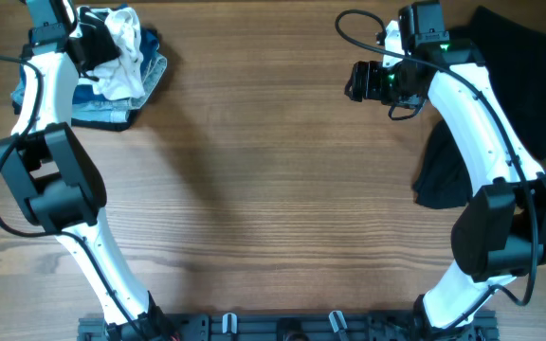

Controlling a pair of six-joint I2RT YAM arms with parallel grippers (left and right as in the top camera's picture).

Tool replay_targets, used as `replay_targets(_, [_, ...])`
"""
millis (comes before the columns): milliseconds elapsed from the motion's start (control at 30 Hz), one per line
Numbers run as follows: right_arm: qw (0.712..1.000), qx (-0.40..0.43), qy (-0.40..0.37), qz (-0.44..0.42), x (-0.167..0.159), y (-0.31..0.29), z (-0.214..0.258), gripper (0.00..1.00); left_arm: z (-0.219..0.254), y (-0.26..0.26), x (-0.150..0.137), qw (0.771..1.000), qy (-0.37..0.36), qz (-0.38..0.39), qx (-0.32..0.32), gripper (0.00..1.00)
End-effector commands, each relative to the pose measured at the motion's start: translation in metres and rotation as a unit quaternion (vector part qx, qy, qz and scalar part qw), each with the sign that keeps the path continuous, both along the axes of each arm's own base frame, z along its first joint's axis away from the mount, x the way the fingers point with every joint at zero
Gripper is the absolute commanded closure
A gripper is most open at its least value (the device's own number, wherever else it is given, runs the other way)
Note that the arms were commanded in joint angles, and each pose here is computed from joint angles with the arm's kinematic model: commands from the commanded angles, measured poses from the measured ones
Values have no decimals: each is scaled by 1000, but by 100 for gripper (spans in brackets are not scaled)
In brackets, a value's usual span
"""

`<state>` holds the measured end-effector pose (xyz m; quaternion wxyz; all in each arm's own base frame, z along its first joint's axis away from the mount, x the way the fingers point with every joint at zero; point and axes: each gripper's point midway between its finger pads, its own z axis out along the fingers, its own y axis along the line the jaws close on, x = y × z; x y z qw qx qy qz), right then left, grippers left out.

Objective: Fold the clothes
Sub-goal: 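Lower the white bundle onto the top of the blue stack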

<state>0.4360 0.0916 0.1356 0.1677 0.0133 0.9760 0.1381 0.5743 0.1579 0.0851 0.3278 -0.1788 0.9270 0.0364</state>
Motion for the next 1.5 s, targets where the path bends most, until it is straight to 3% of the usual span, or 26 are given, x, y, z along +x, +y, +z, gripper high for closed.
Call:
replay_targets(0, [1000, 3, -22, 6, 6, 1, 16, 7, 26, 2, -13, 1000, -3, 2, 10, 0])
replay_targets(67, [999, -3, -41, 17, 11, 0, 27, 1, 71, 1, -16, 999, -38, 2, 20, 0])
replay_targets(167, [994, -11, -97, 43, 20, 1, 70, 0, 158, -3, -30, 993, -112, 3, 40, 0])
replay_targets(367, [972, -45, -216, 79, 8, -6, 184, 0, 255, -13, -66, 979, -194, 4, 62, 0])
replay_targets(500, [955, -35, -285, 70, -28, -8, 252, 1, 278, -16, -77, 974, -215, 4, 67, 0])
replay_targets(733, [929, 25, -369, 32, -96, -10, 330, 0, 275, -15, -77, 976, -210, 4, 66, 0])
replay_targets(833, [921, 22, -387, 34, -114, -12, 343, 0, 274, -16, -77, 976, -208, 4, 65, 0])
replay_targets(933, [933, 5, -360, 23, -126, -20, 330, 0, 274, -16, -77, 976, -208, 4, 65, 0])
replay_targets(1133, [939, -40, -341, 39, -131, -29, 316, 0, 274, -16, -77, 976, -208, 4, 65, 0])
replay_targets(1367, [919, -71, -381, 77, -121, -27, 308, 0, 274, -16, -77, 976, -208, 4, 65, 0])
replay_targets(1467, [891, -47, -443, 83, -126, -19, 295, 0, 274, -16, -77, 976, -208, 4, 65, 0])
